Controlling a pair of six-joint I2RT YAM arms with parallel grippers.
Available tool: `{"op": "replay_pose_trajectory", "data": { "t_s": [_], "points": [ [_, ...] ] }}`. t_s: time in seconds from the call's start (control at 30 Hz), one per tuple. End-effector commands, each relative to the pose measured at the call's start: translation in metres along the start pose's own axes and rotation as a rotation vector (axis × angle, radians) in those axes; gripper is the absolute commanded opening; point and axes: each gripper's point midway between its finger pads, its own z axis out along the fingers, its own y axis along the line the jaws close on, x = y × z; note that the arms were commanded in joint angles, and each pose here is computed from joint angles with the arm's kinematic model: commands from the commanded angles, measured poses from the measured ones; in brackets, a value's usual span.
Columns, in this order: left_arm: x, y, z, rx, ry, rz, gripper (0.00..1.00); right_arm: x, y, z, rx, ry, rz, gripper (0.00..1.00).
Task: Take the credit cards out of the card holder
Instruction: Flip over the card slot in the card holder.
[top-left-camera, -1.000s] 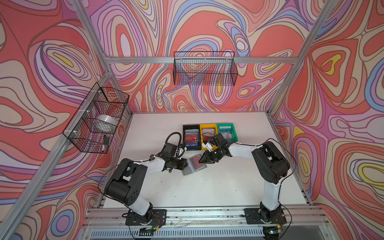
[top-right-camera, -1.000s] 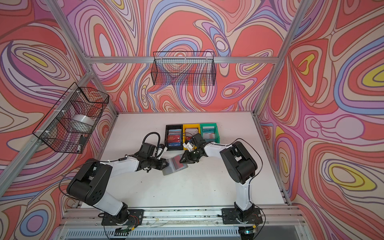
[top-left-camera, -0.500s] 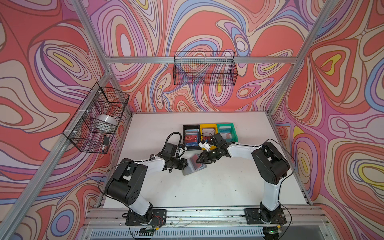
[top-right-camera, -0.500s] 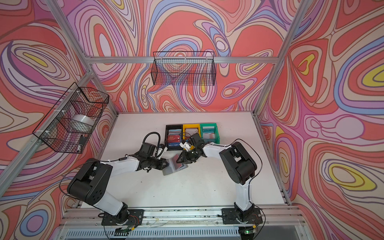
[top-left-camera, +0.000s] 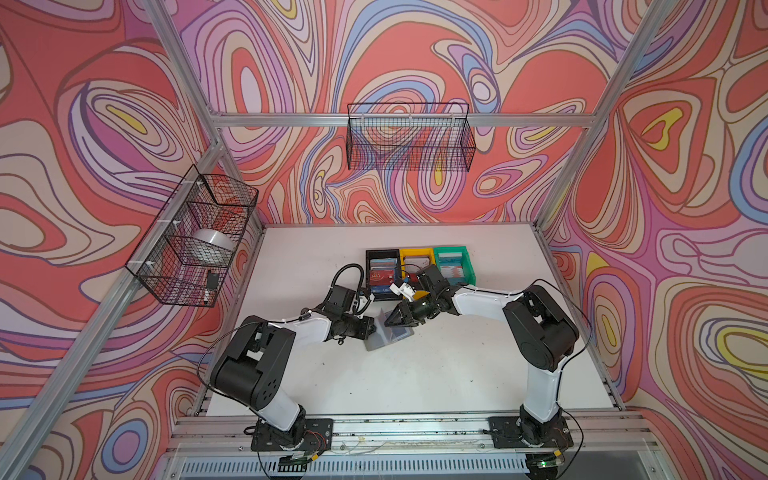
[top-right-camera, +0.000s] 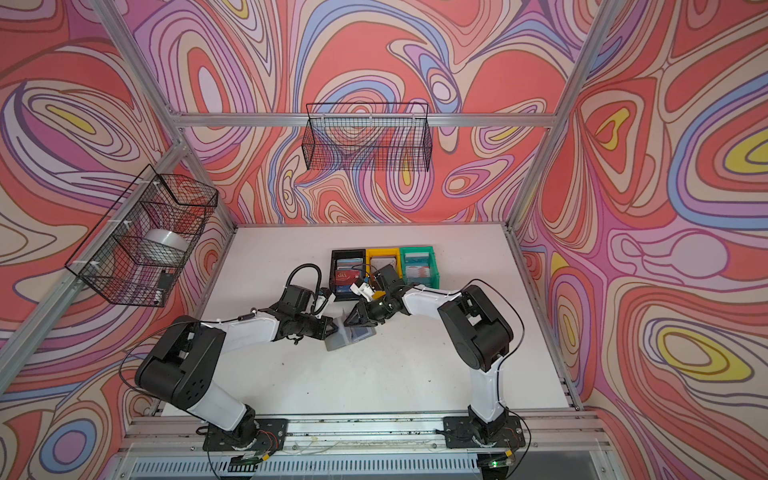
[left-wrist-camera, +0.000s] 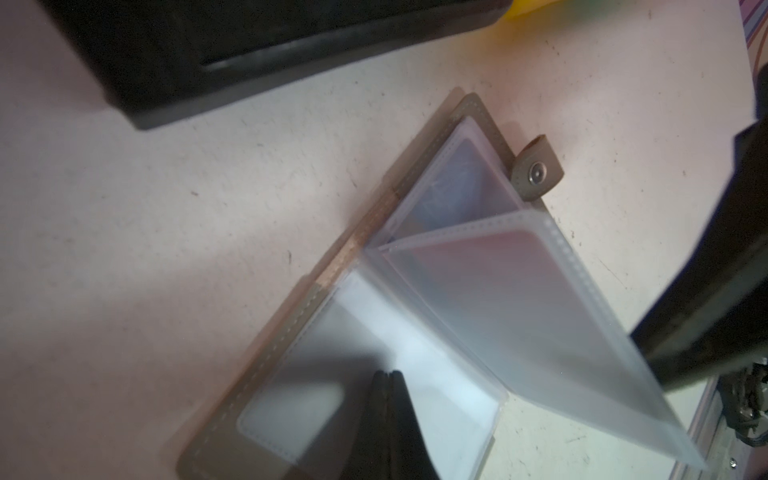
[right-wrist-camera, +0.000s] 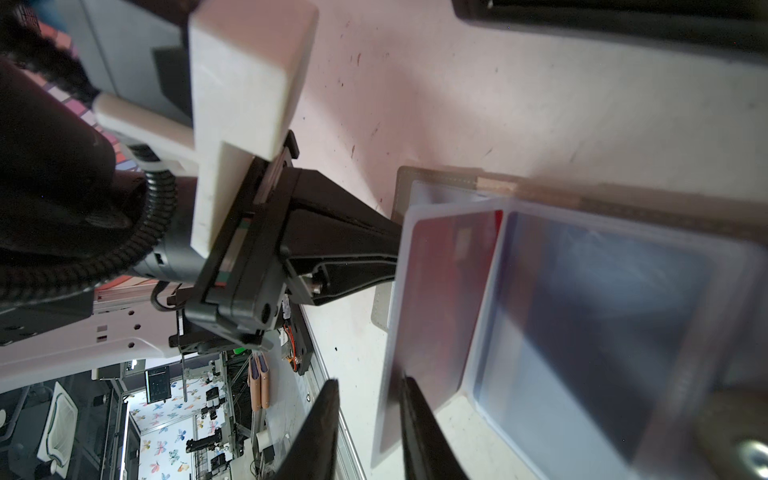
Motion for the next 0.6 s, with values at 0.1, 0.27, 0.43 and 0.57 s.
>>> {"op": "replay_pose_trajectory", "data": {
  "t_s": [0.1,0.27,0.43,0.57],
  "points": [
    [0.012,0.002,0.002,-0.009,0.051,-0.009,0.0,-0.001,0.014,0.004,-0.042,0.015,-0.03,0.29],
    [0.009,0.0,-0.001,-0.008,0.048,-0.003,0.0,0.005,0.011,0.011,-0.052,0.044,-0.015,0.28],
    [-0.001,-0.005,-0.012,-0.02,0.038,0.019,0.0,0.012,0.005,0.019,-0.049,0.074,0.006,0.29],
    [-0.01,-0.011,-0.024,-0.027,0.022,0.035,0.0,0.013,-0.003,0.023,-0.031,0.083,0.026,0.28]
  ]
}}
